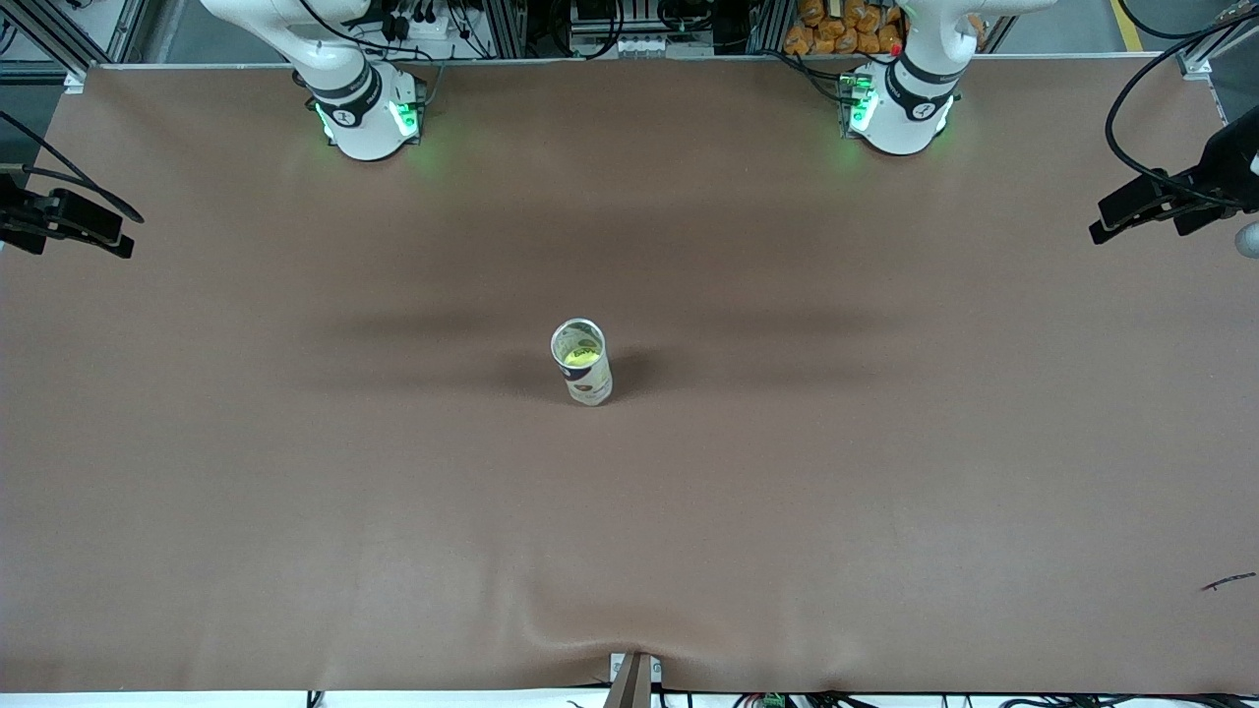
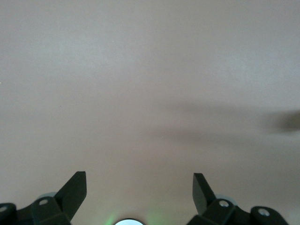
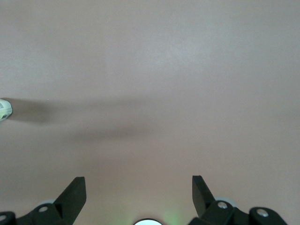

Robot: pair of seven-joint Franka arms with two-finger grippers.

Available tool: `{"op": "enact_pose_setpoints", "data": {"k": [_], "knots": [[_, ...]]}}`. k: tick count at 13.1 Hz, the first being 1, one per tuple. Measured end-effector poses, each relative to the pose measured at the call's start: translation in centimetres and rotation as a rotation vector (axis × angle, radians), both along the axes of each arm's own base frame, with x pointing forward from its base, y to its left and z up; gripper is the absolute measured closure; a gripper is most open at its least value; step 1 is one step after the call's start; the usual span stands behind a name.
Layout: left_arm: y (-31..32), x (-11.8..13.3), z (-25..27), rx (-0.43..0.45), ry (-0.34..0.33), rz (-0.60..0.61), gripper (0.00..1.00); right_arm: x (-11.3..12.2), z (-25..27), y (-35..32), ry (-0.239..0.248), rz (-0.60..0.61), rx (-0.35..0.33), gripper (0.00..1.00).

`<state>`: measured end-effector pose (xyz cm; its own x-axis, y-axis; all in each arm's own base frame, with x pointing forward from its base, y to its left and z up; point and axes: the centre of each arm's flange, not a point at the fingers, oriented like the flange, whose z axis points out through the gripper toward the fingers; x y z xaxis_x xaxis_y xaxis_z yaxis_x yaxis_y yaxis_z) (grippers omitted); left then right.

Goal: Insert tennis ball vertically with right arm

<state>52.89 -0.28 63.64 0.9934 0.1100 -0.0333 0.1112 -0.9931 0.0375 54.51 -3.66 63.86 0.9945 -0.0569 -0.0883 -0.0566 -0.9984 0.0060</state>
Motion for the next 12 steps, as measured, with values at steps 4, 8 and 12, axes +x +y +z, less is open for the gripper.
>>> {"op": "enact_pose_setpoints", "data": {"k": [4, 8, 12], "knots": [[-1.0, 0.0, 0.1, 0.006, -0.004, -0.036, 0.00, 0.0, 0.0, 0.0, -0.003, -0.005, 0.000, 0.00], [-1.4, 0.0, 0.1, 0.007, -0.005, -0.044, 0.00, 0.1, 0.0, 0.1, -0.006, -0.023, -0.002, 0.00], [-1.4, 0.0, 0.1, 0.007, -0.005, -0.046, 0.00, 0.1, 0.0, 0.1, -0.006, -0.024, -0.002, 0.00]]}}
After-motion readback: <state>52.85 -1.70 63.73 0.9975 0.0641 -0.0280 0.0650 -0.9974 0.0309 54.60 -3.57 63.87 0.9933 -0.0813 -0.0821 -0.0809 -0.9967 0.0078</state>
